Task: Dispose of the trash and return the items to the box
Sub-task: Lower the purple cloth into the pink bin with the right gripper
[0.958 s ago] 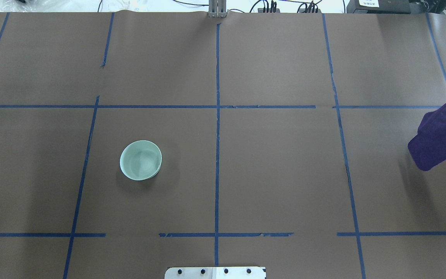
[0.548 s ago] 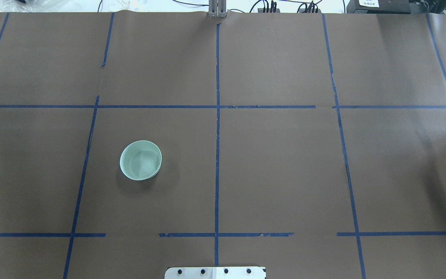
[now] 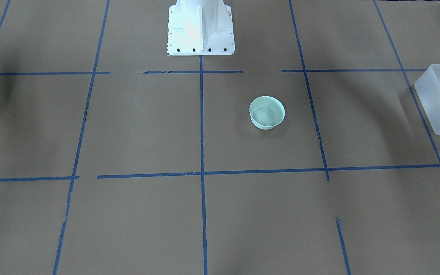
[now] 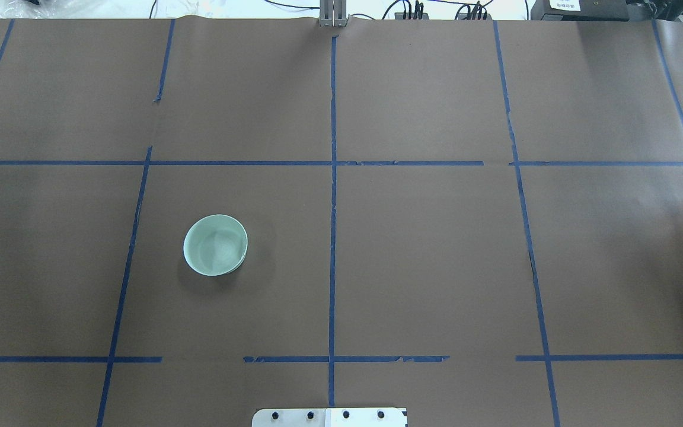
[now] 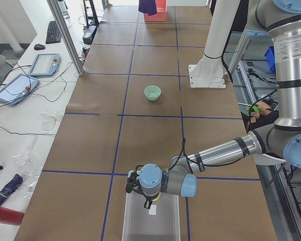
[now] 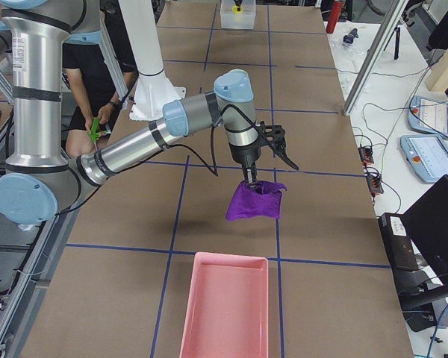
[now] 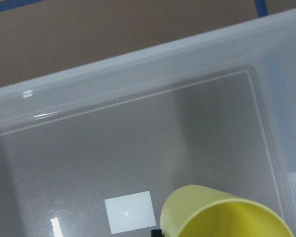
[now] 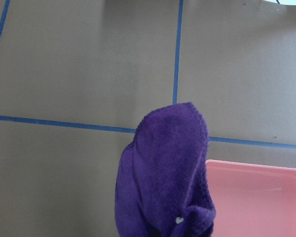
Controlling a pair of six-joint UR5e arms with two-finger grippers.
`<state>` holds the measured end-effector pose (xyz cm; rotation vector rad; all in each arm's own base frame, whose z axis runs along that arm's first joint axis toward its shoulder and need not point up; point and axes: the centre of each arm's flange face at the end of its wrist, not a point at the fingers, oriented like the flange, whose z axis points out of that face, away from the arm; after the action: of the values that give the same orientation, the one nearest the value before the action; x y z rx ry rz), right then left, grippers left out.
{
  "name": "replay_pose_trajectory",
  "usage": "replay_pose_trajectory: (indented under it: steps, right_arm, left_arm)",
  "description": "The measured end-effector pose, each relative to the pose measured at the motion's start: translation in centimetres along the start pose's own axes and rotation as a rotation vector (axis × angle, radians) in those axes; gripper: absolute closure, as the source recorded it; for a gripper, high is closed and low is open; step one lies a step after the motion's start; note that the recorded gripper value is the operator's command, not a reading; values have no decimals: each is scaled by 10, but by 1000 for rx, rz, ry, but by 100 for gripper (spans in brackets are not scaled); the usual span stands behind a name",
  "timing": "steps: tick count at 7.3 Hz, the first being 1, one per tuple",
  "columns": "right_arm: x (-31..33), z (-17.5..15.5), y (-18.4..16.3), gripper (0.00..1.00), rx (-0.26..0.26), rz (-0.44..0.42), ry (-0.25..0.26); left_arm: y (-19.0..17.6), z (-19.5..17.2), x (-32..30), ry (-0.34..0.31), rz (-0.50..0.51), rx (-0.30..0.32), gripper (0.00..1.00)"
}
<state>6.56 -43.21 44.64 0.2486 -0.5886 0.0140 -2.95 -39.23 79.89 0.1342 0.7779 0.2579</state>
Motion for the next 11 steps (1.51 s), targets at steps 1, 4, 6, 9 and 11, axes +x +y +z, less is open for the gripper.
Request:
replay_pose_trajectory:
  steps: [1,4,6,9,11]
  right_arm:
    - [8,-5,1,100,11,2,5]
    - [30,-12,4,100,24,-34,23]
    - [64,-10,6,100,20,-89,49]
    - [144,11,21,100,-39,-202,84]
    - [210,49,54,14,-96,-217,72]
  left_arm:
    - [-6,-4,4,-5,24,21,0]
    - [-32,-46,22,-37,71,113,0]
    - [-68,-106,49,-98,52,143,0]
    - [-120,-188,118,-126,-123,193,0]
    - [-148,-190,168,-84,-192,214,0]
